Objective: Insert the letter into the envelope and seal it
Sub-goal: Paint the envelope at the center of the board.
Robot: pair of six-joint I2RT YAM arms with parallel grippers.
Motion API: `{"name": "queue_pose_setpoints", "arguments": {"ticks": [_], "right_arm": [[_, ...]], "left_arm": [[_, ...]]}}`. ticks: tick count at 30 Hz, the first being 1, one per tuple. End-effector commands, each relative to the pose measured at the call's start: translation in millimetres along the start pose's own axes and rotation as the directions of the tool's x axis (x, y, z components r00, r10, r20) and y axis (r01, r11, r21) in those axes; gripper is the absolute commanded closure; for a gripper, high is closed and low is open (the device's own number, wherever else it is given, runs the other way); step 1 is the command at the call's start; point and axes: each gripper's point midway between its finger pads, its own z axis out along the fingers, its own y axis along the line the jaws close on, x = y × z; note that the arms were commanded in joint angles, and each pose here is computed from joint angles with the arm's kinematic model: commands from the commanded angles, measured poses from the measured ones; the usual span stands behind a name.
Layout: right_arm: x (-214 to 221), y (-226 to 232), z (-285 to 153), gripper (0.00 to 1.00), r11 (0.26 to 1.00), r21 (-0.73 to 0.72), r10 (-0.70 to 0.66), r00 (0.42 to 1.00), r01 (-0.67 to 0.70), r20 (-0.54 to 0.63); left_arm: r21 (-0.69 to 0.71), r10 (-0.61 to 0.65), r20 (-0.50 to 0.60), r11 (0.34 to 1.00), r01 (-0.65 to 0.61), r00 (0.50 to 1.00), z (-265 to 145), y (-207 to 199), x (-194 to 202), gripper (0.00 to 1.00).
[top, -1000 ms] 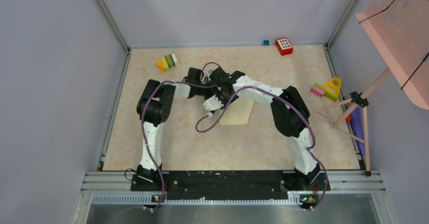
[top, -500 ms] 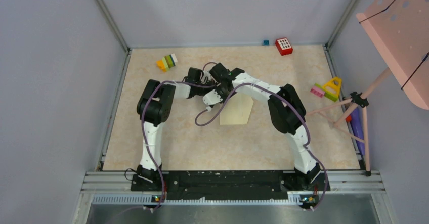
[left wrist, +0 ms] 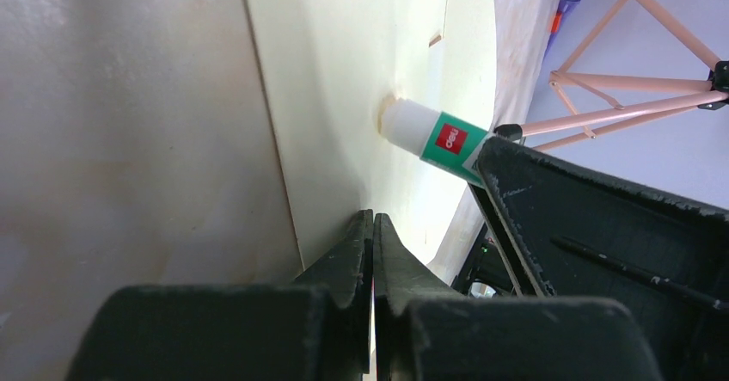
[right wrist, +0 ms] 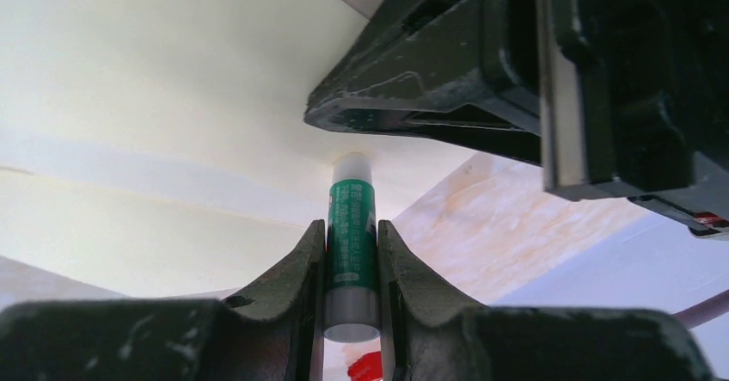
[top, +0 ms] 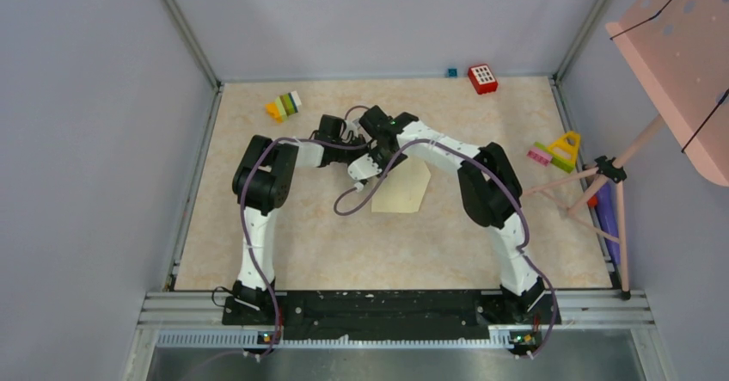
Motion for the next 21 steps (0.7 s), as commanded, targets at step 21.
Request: {"name": "queue_pose_setpoints", "arguments": {"ticks": [21], "right_arm": [[-34,8,-107,1.0,0.985,-0.018,0.167,0.942,-0.169,0.291]], "left_arm": [[-0.05,0.048,0.073,0.998,-0.044,0.996,-6,3,-17,0.83]]}}
